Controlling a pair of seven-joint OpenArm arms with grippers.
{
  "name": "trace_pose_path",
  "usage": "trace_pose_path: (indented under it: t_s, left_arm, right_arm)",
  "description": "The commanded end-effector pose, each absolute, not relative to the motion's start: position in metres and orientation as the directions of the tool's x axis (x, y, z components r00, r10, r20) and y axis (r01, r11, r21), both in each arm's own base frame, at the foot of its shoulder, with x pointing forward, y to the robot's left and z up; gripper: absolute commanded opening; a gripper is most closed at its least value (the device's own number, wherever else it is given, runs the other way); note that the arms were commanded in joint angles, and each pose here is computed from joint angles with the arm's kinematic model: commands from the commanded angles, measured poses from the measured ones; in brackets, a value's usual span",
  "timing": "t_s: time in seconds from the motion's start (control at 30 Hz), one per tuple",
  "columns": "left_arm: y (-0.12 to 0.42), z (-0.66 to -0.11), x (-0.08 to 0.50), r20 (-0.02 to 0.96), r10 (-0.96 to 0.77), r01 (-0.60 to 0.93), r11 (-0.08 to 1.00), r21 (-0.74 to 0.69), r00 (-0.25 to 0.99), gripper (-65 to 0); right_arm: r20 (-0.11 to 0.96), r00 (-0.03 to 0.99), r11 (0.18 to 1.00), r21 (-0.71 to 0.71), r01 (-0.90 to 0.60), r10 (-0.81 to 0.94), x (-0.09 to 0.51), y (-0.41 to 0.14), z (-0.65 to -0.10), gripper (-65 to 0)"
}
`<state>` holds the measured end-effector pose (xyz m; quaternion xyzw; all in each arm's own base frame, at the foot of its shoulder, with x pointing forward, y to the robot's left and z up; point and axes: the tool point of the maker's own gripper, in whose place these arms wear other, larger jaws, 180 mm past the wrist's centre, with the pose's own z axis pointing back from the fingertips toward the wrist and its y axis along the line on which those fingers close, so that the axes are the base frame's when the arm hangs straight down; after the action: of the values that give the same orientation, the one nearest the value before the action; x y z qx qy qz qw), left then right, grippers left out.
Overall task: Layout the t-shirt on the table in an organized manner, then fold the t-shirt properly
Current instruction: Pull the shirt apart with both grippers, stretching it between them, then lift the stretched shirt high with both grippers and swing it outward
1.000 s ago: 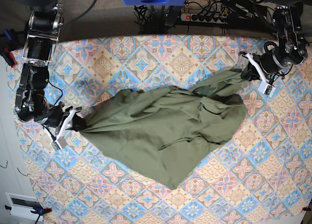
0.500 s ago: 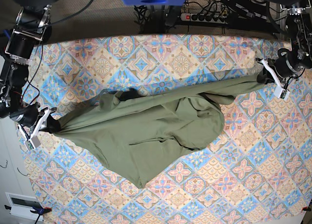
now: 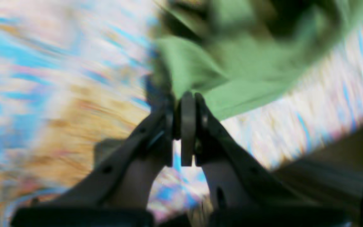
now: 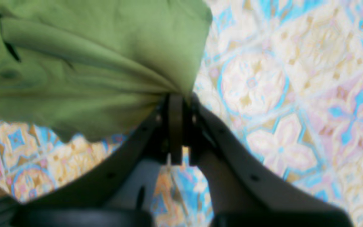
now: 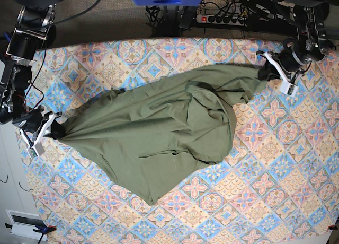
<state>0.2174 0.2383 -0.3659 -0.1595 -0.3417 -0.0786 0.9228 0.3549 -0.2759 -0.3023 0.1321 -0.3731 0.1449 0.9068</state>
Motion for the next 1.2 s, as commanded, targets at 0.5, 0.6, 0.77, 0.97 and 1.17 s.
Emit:
trace_pose_path:
  t_s: [0.5, 0.6, 0.77, 0.97, 1.17]
  left_arm:
    - [0.276, -0.167, 0.384, 0.954, 0.175, 0.180, 0.958, -0.222, 0.243, -65.0]
    - [0.282, -0.133, 0.409, 0.964, 0.209, 0.190, 0.952, -0.239, 0.166, -65.0]
    - [0.298, -0.081, 0.454, 0.959, 0.273, 0.185, 0.941, -0.283, 0.082, -65.0]
    - [0.295, 0.004, 0.499, 0.942, 0.334, 0.254, 0.915, -0.313, -0.042, -65.0]
    - [0.277, 0.094, 0.512, 0.932, 0.322, 0.346, 0.904, -0.250, -0.168, -65.0]
  right_arm:
    - [0.949, 0.297, 0.932, 0.015, -0.363, 0.101, 0.453, -0.289, -0.123, -64.7]
    - [0.963, 0.267, 0.936, 0.064, -0.346, 0.033, 0.469, -0.298, -0.105, -64.7]
    - [0.985, 0.155, 0.933, 0.128, -0.337, -0.079, 0.494, -0.310, -0.056, -64.6]
    - [0.981, 0.034, 0.920, 0.189, -0.345, -0.189, 0.512, -0.321, 0.005, -64.5]
    - [0.980, -0.075, 0.915, 0.142, -0.378, -0.183, 0.517, -0.312, 0.064, -64.4]
